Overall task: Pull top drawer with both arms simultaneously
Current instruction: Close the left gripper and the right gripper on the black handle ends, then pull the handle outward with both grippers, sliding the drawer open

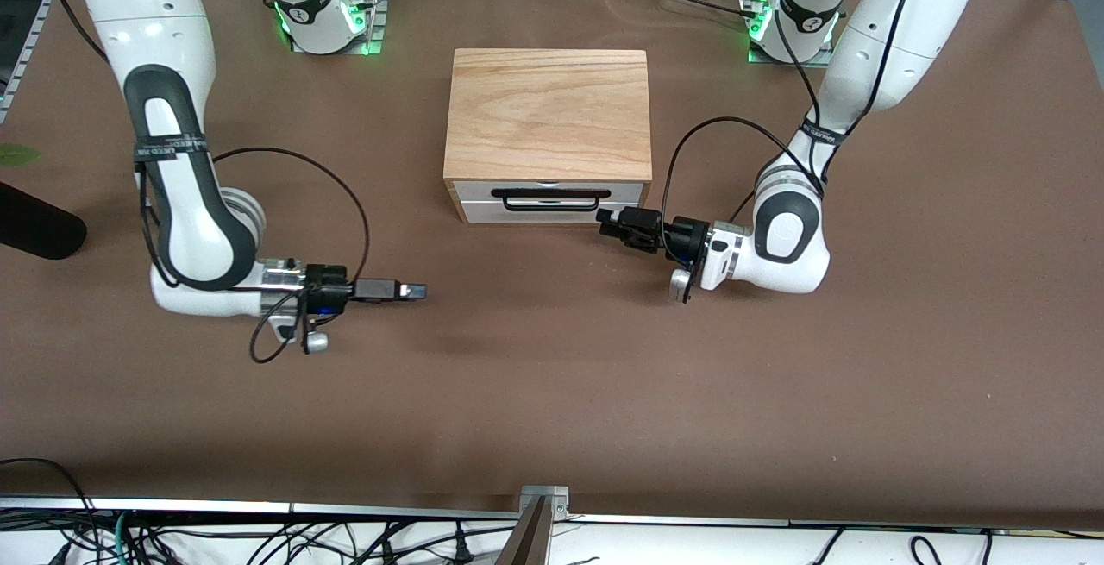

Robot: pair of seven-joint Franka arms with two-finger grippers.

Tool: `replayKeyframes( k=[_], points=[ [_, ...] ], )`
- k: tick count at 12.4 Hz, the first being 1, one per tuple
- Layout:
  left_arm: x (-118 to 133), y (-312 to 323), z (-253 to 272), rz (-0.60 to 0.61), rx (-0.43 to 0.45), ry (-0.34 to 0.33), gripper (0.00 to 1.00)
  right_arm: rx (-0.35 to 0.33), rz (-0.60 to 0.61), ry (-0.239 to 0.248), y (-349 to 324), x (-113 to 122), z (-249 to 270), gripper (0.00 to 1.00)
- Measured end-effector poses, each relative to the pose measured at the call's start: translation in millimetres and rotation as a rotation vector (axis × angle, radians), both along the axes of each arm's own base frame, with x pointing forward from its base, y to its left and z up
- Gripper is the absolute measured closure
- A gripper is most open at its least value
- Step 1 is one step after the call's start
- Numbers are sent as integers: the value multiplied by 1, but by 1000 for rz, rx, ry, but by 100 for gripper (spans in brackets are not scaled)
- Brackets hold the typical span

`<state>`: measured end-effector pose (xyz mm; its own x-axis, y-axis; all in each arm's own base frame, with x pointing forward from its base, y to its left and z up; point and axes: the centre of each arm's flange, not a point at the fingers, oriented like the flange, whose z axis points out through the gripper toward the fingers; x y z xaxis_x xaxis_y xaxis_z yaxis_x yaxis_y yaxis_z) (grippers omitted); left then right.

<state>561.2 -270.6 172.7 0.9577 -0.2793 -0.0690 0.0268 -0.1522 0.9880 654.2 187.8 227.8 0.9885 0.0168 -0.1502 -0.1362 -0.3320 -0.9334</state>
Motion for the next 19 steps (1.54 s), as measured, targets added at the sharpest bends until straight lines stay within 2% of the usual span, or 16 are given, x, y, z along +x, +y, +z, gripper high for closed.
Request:
replayKeyframes(
  k=[1, 2, 6, 7, 10, 13, 18, 19],
  points=[
    [-6, 0, -4, -4, 1, 8, 42, 42, 12, -13, 15, -11, -9, 0],
    [-9, -3, -4, -10, -2, 10, 53, 75, 31, -22, 28, -22, -15, 0],
    [-23, -16, -1, -35, -15, 24, 58, 179, 74, -57, 69, -56, -32, 0],
    [-24, -16, -2, -23, -11, 26, 68, 196, 89, -57, 76, -65, -37, 0],
    [-24, -15, -3, -16, -11, 14, 82, 254, 142, -89, 86, -94, -54, 0],
    [-24, -15, -3, -16, -11, 12, 82, 326, 189, -90, 89, -116, -62, 0],
    [-24, -15, -3, -16, -11, 12, 82, 354, 201, -110, 99, -128, -67, 3],
    [-24, -15, -3, -16, -11, 12, 82, 360, 193, -109, 100, -128, -71, 8]
  ],
)
